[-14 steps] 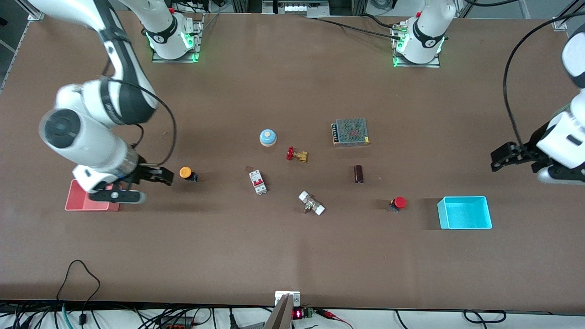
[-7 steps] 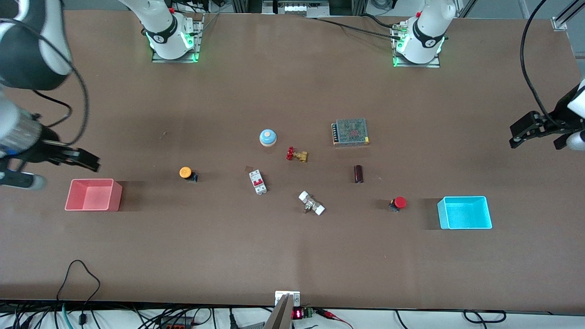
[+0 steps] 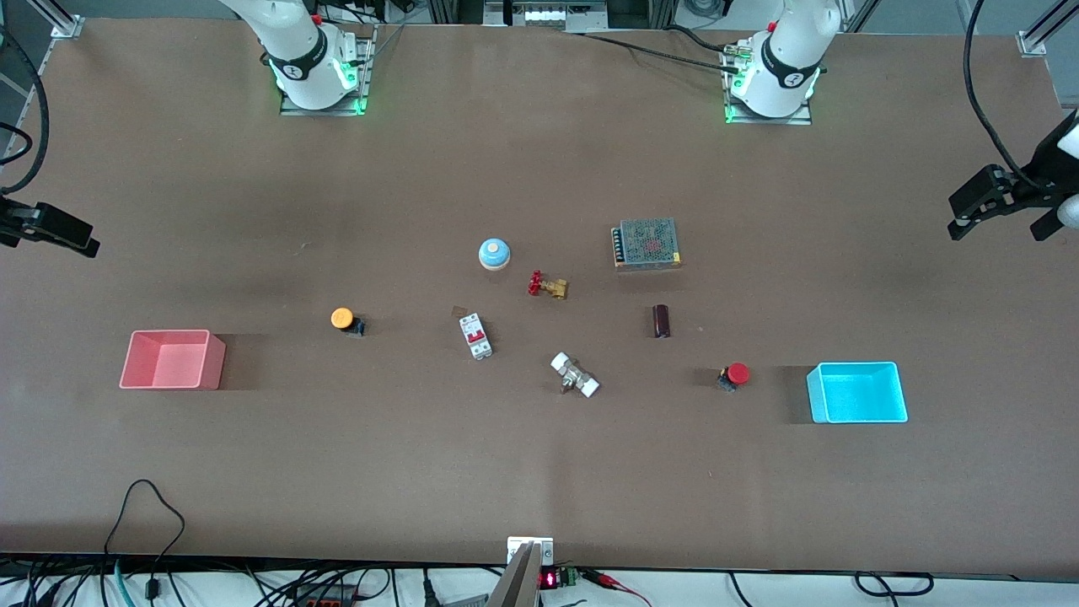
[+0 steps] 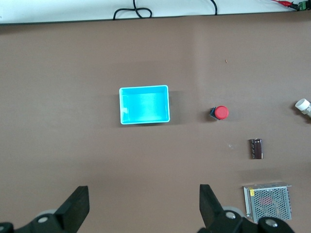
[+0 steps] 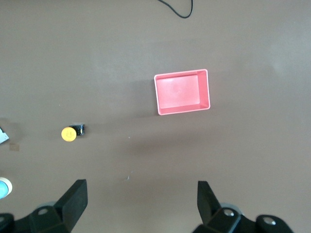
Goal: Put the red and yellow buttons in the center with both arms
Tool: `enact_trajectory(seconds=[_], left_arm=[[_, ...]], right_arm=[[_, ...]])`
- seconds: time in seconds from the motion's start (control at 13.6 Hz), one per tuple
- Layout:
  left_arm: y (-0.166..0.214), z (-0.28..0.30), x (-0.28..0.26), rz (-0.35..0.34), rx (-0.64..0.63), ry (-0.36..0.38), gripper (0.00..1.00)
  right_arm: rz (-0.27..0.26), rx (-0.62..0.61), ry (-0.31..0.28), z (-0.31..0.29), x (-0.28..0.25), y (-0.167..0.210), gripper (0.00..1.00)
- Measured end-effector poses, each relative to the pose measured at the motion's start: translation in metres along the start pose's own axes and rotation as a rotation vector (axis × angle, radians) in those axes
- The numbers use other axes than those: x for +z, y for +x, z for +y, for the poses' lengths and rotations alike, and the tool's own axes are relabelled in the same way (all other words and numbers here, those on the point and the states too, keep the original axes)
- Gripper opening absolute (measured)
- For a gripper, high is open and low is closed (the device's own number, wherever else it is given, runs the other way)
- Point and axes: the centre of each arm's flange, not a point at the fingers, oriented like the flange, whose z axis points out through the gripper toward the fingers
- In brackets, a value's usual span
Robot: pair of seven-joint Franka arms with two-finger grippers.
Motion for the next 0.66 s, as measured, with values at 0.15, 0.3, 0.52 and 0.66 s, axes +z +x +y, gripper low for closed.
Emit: enact_trajectory(seconds=[0.15, 0.3, 0.52, 0.66], left_arm=[[-0.002, 0.0, 0.001, -0.002, 0.0, 0.0, 1.0], [-0.002, 0.001, 0.001, 0.0, -0.007, -0.017, 1.0], [-0.004, -0.018, 0.001, 0.001, -0.061, -0.09, 1.0], [-0.005, -0.024, 0.002, -0.004, -0.05, -0.093, 1.0]], right_arm=[[-0.025, -0.012, 0.004, -0.005, 0.009, -0.006, 1.0], [-0.044, -0.034, 0.008, -0.01, 0.016, -0.014, 1.0], [-0.041, -0.065, 0.013, -0.009, 0.012, -0.021, 1.0], [-0.035, -0.068, 0.018, -0.007, 0.011, -0.027, 1.0]])
